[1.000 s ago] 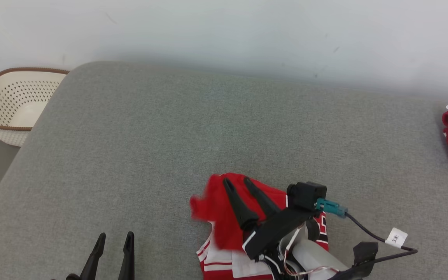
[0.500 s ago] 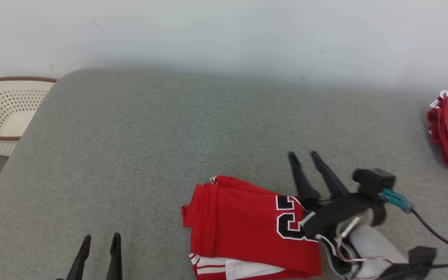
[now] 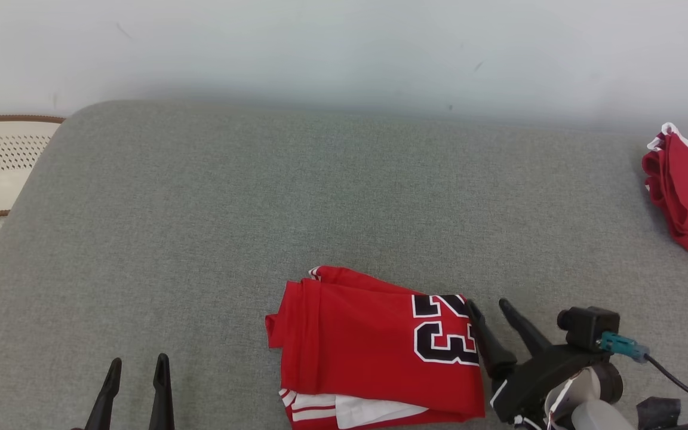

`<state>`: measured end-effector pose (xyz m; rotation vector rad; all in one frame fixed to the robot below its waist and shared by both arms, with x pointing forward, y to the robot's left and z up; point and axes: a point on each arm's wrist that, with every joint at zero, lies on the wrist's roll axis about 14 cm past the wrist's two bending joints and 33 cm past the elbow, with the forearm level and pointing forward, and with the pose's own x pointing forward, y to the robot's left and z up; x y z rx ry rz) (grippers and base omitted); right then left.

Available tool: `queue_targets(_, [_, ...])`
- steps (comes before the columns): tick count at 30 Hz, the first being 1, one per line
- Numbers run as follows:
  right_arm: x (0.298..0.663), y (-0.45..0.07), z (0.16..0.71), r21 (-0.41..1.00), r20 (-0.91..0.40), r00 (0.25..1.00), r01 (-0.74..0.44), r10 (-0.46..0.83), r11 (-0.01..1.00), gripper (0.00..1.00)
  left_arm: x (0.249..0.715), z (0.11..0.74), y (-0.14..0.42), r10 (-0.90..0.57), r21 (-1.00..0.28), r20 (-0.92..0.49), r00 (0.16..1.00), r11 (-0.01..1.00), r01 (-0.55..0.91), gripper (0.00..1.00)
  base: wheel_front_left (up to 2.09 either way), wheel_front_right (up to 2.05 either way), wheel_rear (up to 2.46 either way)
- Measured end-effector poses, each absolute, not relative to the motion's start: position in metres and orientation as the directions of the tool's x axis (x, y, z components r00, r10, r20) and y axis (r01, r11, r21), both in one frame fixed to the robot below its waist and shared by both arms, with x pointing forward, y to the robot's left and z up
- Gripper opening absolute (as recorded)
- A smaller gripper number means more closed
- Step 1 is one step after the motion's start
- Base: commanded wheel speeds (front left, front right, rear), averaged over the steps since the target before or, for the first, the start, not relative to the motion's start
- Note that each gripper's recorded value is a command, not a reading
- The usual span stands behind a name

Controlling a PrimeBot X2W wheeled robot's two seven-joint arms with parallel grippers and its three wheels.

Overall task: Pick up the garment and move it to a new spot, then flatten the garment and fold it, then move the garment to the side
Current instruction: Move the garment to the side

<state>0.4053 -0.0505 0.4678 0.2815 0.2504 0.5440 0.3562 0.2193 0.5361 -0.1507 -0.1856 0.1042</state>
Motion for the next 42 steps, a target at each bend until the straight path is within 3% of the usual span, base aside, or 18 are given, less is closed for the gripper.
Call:
queue_targets(15, [0.366,-0.034,0.408,0.398,-0.414,0.695,-0.443,0.588,0.803,1.0,0.357,0.533,0.222,0.126,-0.157,0.165,0.978,0.982,-0.1,1.0,0.0,0.0,0.0])
queue_targets(16, [0.366,-0.031,0.408,0.402,-0.417,0.689,-0.445,0.593,0.8,0.85,0.357,0.533,0.223,0.127,-0.158,0.164,0.978,0.982,-0.101,1.0,0.0,0.0,0.0])
queue_targets(18, [0.367,-0.025,0.412,0.404,-0.4,0.688,-0.46,0.605,0.791,0.0,0.356,0.533,0.223,0.128,-0.158,0.164,0.978,0.982,-0.102,1.0,0.0,0.0,0.0])
queue_targets(28, [0.401,-0.04,0.447,0.316,-0.295,0.76,-0.494,0.579,0.81,0.0,0.358,0.534,0.22,0.122,-0.171,0.169,0.978,0.981,-0.093,1.0,0.0,0.0,0.0])
queue_targets(42, [0.49,-0.11,0.516,0.065,-0.204,0.862,-0.46,0.464,0.885,0.0,0.388,0.531,0.201,0.065,-0.187,0.169,0.983,0.982,-0.032,1.0,0.0,0.0,0.0])
